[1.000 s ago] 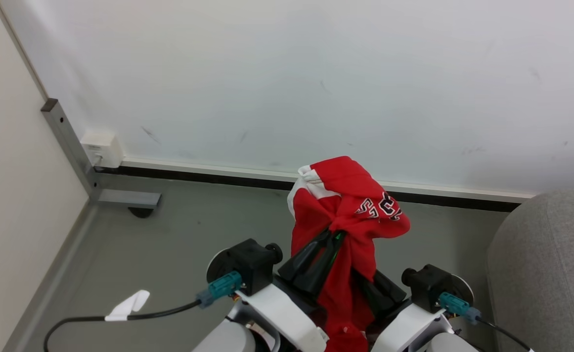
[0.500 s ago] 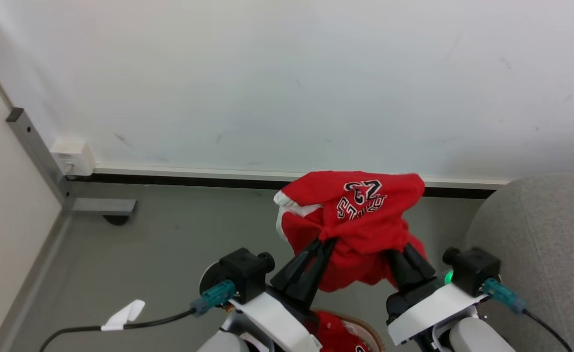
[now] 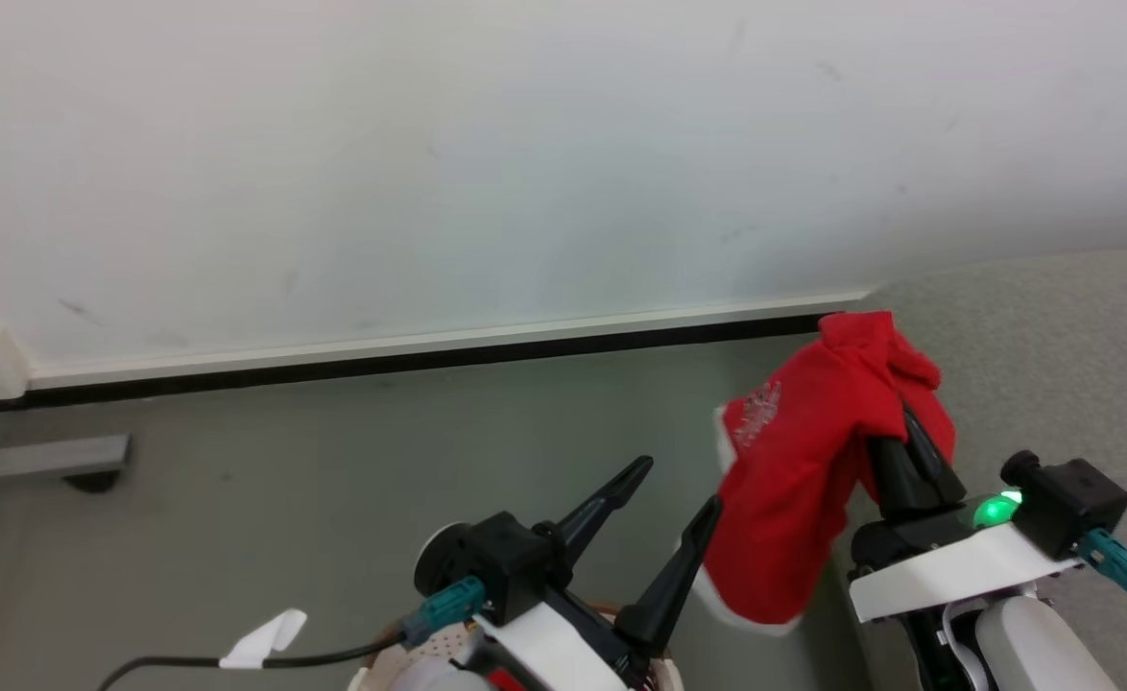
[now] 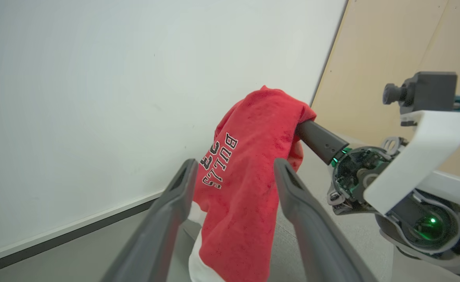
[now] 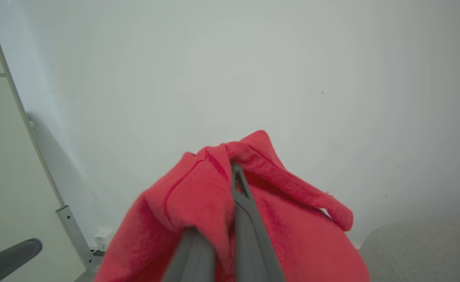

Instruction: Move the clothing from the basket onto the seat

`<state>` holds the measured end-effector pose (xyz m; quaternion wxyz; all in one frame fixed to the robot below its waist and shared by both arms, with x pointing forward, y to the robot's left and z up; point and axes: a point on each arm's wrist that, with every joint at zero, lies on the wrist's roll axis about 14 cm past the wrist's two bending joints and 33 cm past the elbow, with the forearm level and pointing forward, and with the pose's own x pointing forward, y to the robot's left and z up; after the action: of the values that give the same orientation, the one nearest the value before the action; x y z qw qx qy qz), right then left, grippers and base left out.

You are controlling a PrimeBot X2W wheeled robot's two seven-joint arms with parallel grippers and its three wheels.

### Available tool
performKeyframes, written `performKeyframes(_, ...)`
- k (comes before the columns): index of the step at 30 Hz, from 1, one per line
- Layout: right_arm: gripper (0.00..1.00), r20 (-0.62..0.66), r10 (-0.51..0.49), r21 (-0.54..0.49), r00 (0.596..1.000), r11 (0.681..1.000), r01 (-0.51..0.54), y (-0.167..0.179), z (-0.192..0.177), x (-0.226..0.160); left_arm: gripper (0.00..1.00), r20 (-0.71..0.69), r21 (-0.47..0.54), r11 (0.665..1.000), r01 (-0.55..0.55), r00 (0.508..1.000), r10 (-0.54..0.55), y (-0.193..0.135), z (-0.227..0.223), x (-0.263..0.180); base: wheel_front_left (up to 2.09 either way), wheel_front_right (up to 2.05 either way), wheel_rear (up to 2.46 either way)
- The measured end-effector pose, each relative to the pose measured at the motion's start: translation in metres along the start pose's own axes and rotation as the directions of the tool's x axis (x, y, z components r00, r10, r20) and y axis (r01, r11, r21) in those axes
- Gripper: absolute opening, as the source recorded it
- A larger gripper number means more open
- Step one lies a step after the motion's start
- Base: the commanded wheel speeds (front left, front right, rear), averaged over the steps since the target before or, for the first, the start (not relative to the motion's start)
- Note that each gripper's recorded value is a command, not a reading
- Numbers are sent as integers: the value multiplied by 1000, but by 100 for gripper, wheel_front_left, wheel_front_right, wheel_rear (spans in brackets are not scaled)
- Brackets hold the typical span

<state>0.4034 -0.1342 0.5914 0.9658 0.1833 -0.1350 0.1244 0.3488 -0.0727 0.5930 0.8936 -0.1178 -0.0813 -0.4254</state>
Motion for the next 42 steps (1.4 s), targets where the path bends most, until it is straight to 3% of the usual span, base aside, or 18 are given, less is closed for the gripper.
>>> performKeyframes(8, 0, 53, -168, -67, 984, 983, 171, -58, 26, -35, 100, -9, -24, 991, 131, 991, -131, -26, -16, 24, 0, 0, 0)
performKeyframes(20, 0, 127, -401, -112, 907, 903, 415, -116, 59, -105, 100, -55, -84, 945, 315, 946, -320, -71, -55, 53, 0, 0, 0)
performKeyframes(31, 0, 141, -445, -149, 885, 874, 463, -129, 68, -119, 100, -64, -107, 930, 353, 931, -361, -82, -70, 63, 0, 0, 0)
performKeyframes(42, 0, 174, -391, -224, 904, 878, 422, -149, 86, -63, 100, -68, -90, 945, 315, 944, -321, -49, -85, 70, 0, 0, 0)
